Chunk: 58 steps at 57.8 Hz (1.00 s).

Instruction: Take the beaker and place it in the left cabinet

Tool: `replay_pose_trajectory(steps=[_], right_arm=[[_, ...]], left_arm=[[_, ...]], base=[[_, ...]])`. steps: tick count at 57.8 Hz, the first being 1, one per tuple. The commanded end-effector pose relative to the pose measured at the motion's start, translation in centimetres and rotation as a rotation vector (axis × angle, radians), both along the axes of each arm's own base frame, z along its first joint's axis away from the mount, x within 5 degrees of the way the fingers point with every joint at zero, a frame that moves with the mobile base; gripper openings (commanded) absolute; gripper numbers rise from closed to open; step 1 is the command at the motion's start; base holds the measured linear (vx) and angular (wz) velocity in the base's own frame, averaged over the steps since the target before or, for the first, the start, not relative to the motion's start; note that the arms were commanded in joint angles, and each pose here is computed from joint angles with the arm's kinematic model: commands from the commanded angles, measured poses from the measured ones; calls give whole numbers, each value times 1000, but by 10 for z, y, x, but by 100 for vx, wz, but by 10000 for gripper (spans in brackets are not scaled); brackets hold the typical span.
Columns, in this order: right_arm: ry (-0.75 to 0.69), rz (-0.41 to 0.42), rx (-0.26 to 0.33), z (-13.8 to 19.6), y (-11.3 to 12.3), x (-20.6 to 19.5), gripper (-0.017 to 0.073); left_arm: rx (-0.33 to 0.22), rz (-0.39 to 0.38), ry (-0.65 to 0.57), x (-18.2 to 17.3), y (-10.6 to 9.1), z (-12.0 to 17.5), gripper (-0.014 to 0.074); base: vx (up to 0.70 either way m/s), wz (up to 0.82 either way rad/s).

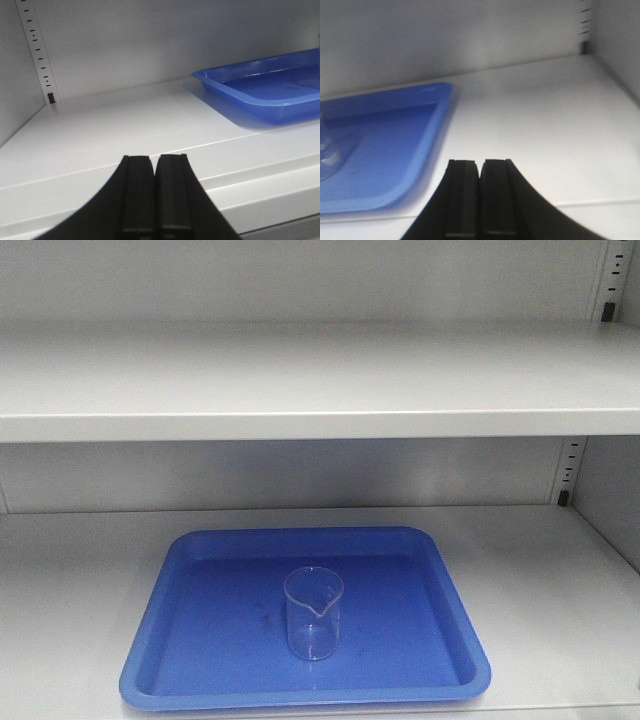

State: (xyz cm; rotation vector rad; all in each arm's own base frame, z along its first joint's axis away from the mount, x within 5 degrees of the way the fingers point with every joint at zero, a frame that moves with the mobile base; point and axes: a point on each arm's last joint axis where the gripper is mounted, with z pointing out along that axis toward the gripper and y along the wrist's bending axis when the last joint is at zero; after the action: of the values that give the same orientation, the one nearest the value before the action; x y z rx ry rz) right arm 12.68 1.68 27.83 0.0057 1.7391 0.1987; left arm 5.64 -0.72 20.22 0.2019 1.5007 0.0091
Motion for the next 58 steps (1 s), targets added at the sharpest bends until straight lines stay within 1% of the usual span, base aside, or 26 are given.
replay_pose_trajectory(steps=[1,4,9,19,20,21,22,26,29,37,58], right_arm=[[-157,-36,-27,6,-7,-16,-6],[-170,-49,-51,-6,-9,-27,-6],[-196,-46,-88,-26,-10,-42,-6],[-244,-49,-90,-75,-12,-64,-6],[-243,-51,-90,-77,-12,-67,-6],[-203,-54,-96,-79,-13,-69,-6],[-212,-56,-103,-79,-13,-71,-6],[-193,-50,-182,-82,-13,-71,-6],[-182,-47,-212,-83,-13,-70,-5],[-203,-49,-207,-82,-13,-71,-6],[-200,-49,-207,-81,-13,-71,-6]], left_arm=[[-16,-5,-84,-2,0,3,1],[-16,-5,-84,-2,0,3,1],[-16,-5,-84,-2,0,3,1],[-16,-5,-84,-2,0,3,1],[-16,-5,-84,-2,0,3,1],[-16,-5,-84,-2,0,3,1],[-16,-5,-84,-2,0,3,1],[-16,-5,-84,-1,0,3,1],[-17,-5,-85,-2,0,3,1],[-16,-5,-84,-2,0,3,1],[-16,-5,-84,-2,0,3,1]], base=[[0,0],[0,0],[0,0],[0,0],[0,0],[0,0],[0,0],[0,0],[0,0],[0,0],[0,0]])
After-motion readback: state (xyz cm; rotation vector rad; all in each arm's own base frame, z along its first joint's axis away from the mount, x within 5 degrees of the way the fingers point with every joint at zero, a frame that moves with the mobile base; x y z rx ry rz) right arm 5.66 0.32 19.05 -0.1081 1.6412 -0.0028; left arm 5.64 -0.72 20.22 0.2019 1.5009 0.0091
